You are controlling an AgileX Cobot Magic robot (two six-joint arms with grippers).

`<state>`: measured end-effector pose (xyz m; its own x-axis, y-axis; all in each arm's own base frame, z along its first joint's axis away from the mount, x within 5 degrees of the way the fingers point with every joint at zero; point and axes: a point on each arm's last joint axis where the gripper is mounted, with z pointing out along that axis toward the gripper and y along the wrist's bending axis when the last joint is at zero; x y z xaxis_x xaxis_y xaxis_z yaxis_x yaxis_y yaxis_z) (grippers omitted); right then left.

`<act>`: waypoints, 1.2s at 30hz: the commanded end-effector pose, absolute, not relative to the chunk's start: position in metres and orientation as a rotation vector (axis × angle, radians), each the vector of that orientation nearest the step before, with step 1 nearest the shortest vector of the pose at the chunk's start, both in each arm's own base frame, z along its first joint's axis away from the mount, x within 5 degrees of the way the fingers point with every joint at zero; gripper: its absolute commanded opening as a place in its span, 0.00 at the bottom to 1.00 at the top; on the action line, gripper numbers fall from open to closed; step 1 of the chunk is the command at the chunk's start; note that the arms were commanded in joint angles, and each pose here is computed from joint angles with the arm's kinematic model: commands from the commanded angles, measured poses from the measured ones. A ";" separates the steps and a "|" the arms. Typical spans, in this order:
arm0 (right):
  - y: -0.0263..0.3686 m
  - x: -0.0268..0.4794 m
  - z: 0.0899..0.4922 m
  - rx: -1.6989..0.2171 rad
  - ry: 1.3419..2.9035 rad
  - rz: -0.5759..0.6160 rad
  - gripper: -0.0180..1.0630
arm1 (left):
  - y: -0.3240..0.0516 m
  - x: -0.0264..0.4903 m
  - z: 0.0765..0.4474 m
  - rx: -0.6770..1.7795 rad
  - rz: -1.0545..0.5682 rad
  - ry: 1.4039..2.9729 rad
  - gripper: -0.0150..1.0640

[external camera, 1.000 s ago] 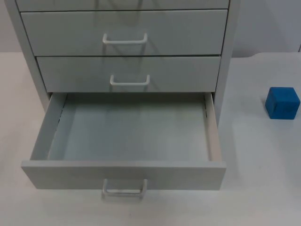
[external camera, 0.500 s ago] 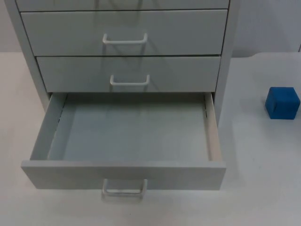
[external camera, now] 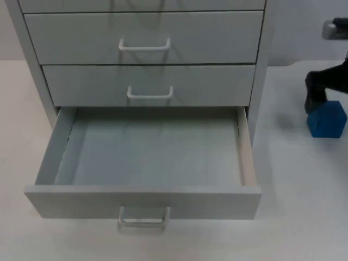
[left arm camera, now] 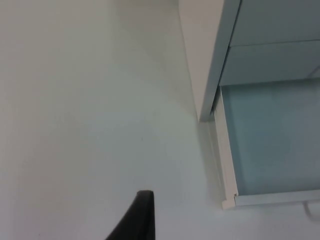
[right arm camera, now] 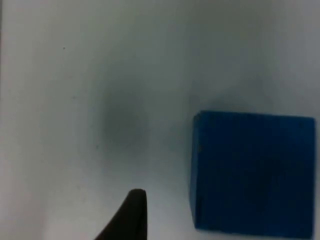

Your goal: Open the drawer with the left hand, place the block into the drawer with the right hand, then close the drawer with the left hand.

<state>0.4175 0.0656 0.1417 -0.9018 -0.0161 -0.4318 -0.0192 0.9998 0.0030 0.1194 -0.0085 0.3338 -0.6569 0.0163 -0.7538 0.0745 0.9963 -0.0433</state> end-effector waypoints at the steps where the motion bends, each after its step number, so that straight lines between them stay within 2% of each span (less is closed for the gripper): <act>1: 0.069 0.425 0.131 -0.043 2.664 0.009 0.98 | -0.008 0.118 0.335 0.055 -0.085 2.280 0.99; 6: 0.070 0.429 0.112 -0.040 2.660 0.017 0.94 | -0.008 0.118 0.335 0.055 -0.085 2.280 0.99; 8: 0.071 0.431 0.109 -0.042 2.649 0.023 0.86 | -0.008 0.118 0.335 0.055 -0.085 2.280 0.99; 10: 0.071 0.431 0.109 -0.042 2.644 0.025 0.83 | -0.008 0.118 0.335 0.055 -0.085 2.280 0.99; 13: 0.070 0.433 0.110 -0.041 2.630 0.030 0.54 | -0.008 0.118 0.335 0.055 -0.085 2.280 0.99; 14: 0.070 0.433 0.110 -0.041 2.630 0.030 0.54 | -0.008 0.118 0.335 0.055 -0.085 2.280 0.99; 18: 0.069 0.432 0.122 -0.066 2.614 0.009 0.04 | -0.008 0.118 0.335 0.055 -0.085 2.280 0.99; 24: 0.067 0.426 0.161 -0.057 2.576 0.002 0.02 | -0.007 0.118 0.335 0.057 -0.076 2.280 0.99; 28: 0.062 0.409 0.204 -0.040 2.587 -0.025 0.02 | -0.007 0.118 0.335 0.057 -0.076 2.280 0.99; 36: 0.059 0.372 0.243 -0.039 2.589 -0.038 0.02 | -0.007 0.118 0.335 0.058 -0.074 2.282 0.99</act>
